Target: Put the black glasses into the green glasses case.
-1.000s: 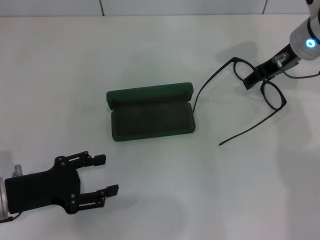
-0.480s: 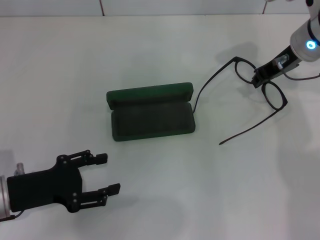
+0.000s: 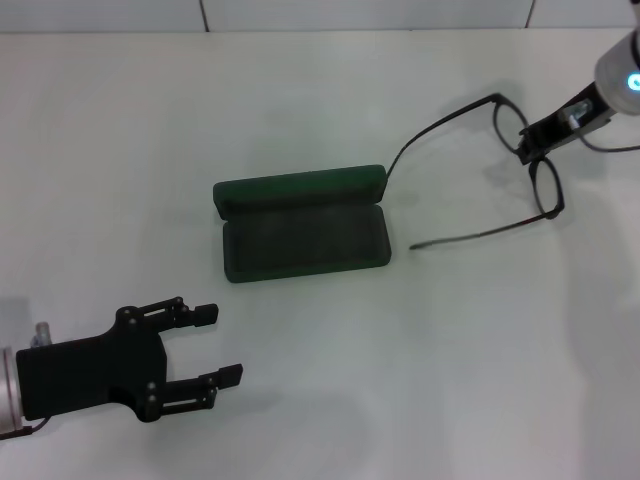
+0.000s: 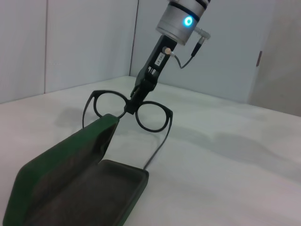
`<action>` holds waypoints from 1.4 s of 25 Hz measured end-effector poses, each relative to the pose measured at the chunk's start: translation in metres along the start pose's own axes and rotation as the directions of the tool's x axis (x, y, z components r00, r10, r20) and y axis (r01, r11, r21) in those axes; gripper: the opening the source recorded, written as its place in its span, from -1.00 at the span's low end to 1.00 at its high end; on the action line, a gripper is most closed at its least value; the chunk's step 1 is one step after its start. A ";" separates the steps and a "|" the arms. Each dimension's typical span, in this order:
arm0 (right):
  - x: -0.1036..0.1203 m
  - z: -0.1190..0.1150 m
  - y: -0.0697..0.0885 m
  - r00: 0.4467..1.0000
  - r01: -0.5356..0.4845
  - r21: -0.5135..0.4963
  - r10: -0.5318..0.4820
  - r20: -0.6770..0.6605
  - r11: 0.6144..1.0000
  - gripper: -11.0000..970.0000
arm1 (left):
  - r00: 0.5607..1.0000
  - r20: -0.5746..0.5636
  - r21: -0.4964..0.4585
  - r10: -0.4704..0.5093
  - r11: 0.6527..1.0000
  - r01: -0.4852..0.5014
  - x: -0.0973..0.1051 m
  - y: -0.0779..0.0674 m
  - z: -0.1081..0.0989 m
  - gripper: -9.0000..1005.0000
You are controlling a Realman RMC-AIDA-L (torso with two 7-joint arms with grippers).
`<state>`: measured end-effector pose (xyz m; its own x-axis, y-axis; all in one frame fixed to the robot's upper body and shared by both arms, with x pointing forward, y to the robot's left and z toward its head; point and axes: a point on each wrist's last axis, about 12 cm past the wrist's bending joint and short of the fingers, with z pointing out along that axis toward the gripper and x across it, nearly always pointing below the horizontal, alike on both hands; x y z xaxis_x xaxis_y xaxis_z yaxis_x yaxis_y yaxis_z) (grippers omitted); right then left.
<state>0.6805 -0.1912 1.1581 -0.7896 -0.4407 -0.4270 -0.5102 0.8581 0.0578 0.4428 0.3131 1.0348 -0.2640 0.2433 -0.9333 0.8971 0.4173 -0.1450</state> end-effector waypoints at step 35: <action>0.085 -0.040 -0.026 0.629 0.384 -0.263 -0.042 0.776 0.885 -0.78 | 0.985 0.169 0.223 0.033 0.972 -0.071 -0.041 0.004 0.041 0.10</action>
<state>0.6133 -0.2612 1.1564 -0.2107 -0.1092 -0.9714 -0.8444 0.5210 0.1246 0.4717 0.2692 1.0593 -0.1705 0.1049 -0.9798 0.9699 0.1932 -0.1481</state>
